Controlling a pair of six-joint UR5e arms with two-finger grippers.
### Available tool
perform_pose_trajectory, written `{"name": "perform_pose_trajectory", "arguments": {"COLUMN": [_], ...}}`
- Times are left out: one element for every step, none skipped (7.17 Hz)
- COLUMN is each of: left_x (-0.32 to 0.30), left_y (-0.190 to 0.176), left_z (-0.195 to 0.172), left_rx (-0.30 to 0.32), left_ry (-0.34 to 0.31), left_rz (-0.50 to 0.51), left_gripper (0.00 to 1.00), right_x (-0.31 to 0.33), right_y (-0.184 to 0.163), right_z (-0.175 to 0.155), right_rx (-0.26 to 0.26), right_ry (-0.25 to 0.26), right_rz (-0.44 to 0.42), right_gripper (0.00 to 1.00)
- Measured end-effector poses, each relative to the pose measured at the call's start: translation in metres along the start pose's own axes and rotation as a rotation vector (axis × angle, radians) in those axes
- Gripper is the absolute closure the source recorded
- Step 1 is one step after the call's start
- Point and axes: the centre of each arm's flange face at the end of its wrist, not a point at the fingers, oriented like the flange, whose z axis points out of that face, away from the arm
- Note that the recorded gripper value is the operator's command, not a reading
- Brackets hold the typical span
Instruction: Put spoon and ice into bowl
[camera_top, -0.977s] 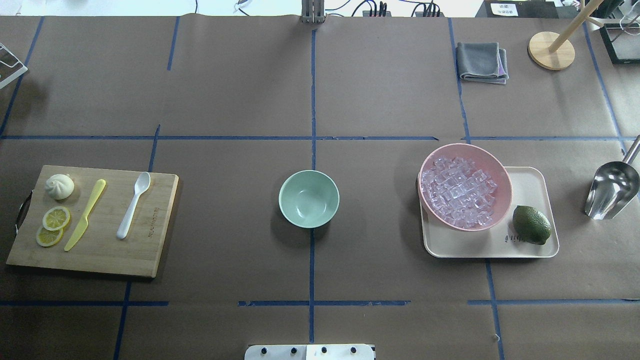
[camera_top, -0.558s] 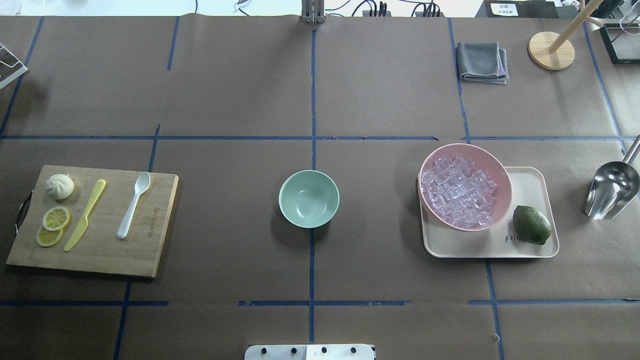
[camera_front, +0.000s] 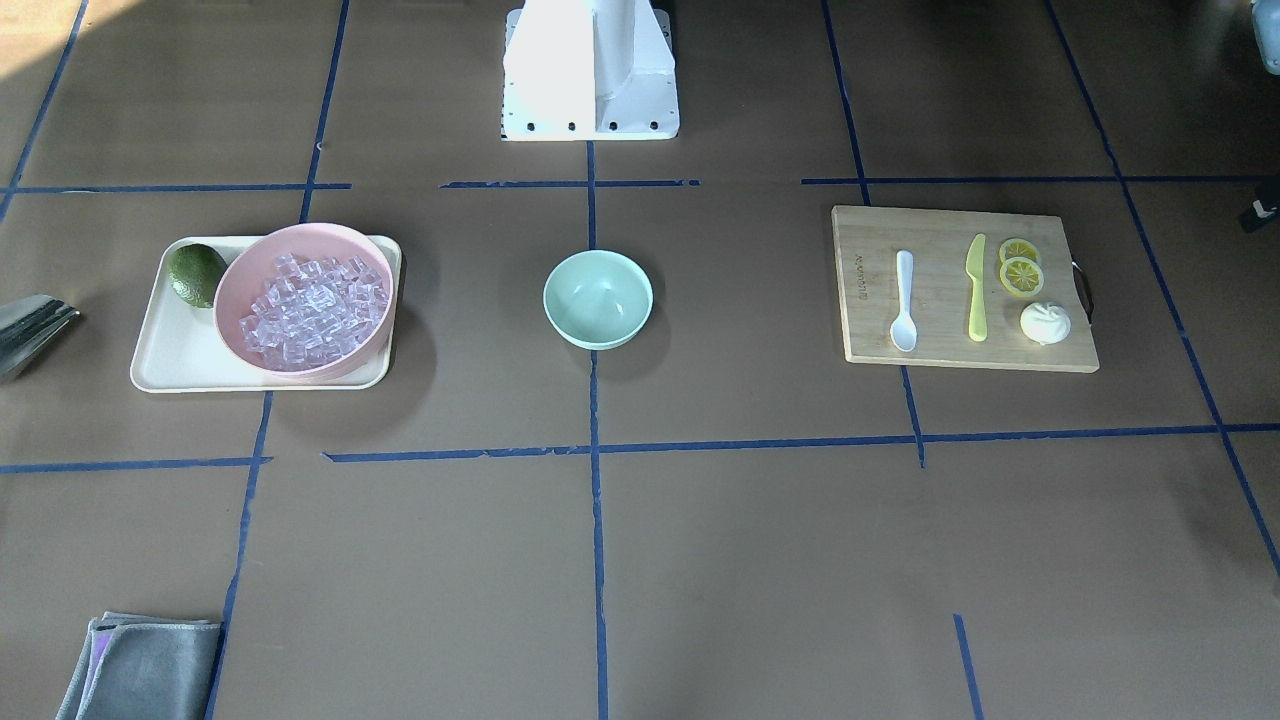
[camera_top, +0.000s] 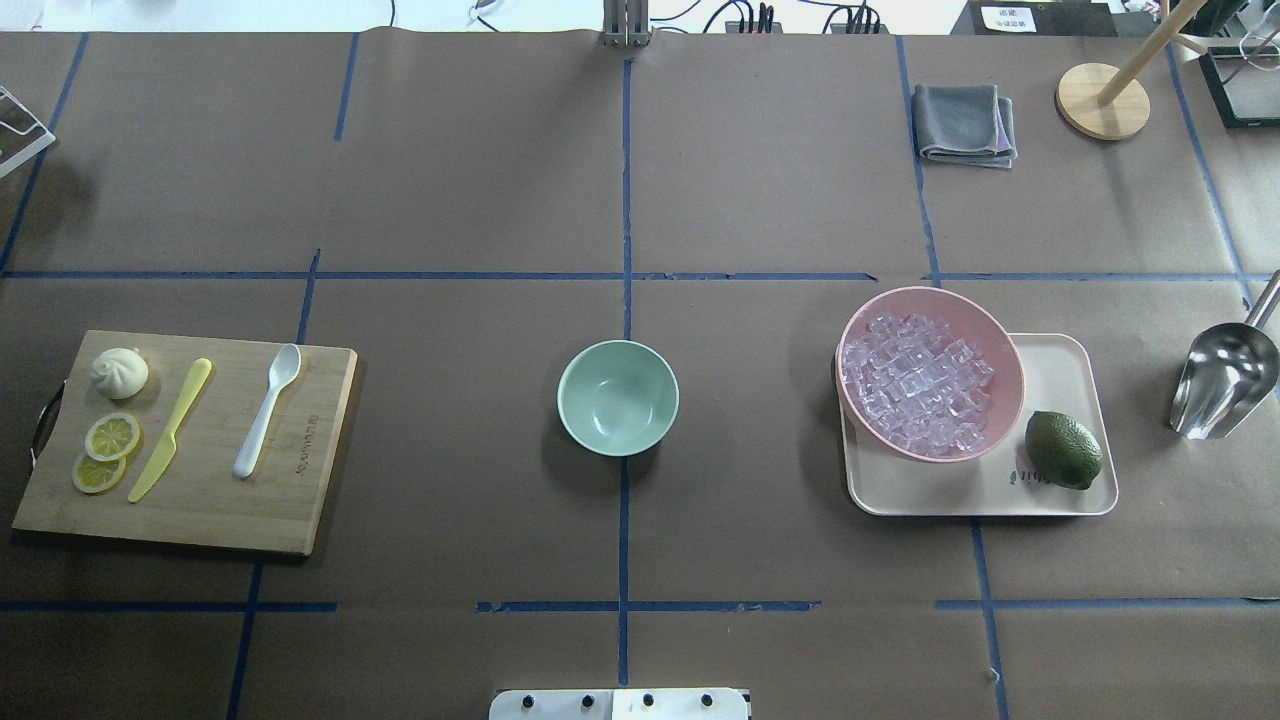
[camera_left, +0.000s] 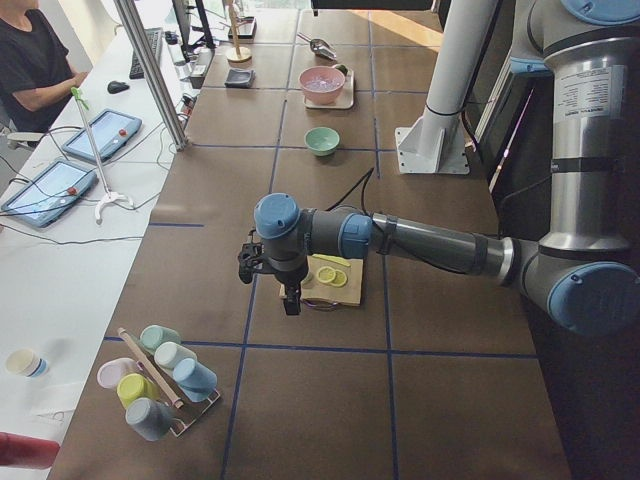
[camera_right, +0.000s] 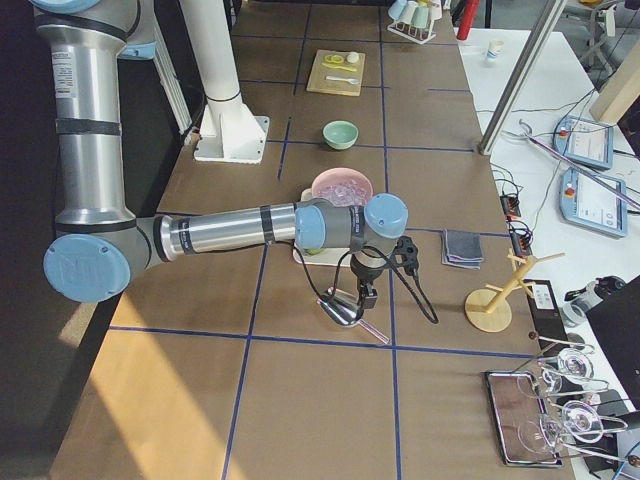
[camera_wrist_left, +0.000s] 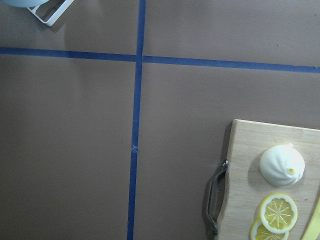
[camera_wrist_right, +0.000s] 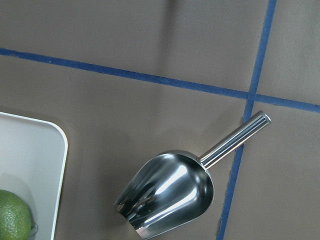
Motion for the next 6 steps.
{"name": "perform_pose_trajectory", "arguments": {"left_x": [0.017,0.039,0.068,0.104,0.154,0.199], "left_y": [-0.002,-0.004,-0.007,-0.013,-0.017,-0.017], "left_z": [0.009,0.023,0.039,0.054,0.071,0.087], "left_rx": [-0.003,-0.009,-0.015,-0.016,-0.012,-0.004], "left_ry": [0.013,0.023,0.034,0.052,0.072,0.076], "left_rz": [0.053,0.121,0.187,0.222,0.232,0.236], "left_gripper": [0.0,0.0,0.0,0.0,0.0,0.0], "right_x": [-0.002,-0.003,-0.004,-0.006,-0.007,-0.008], "right_y": [-0.001,-0.001,-0.001,-0.001,-0.002,-0.002], "right_z": [0.0,-0.001,0.0,0.0,0.0,0.0], "right_rx": [0.002,0.004,0.004,0.004,0.004,0.004], "right_ry": [-0.005,-0.008,-0.01,-0.015,-0.021,-0.023], "right_rz": [-0.004,-0.007,-0.008,-0.01,-0.012,-0.014], "right_gripper": [0.0,0.0,0.0,0.0,0.0,0.0]}}
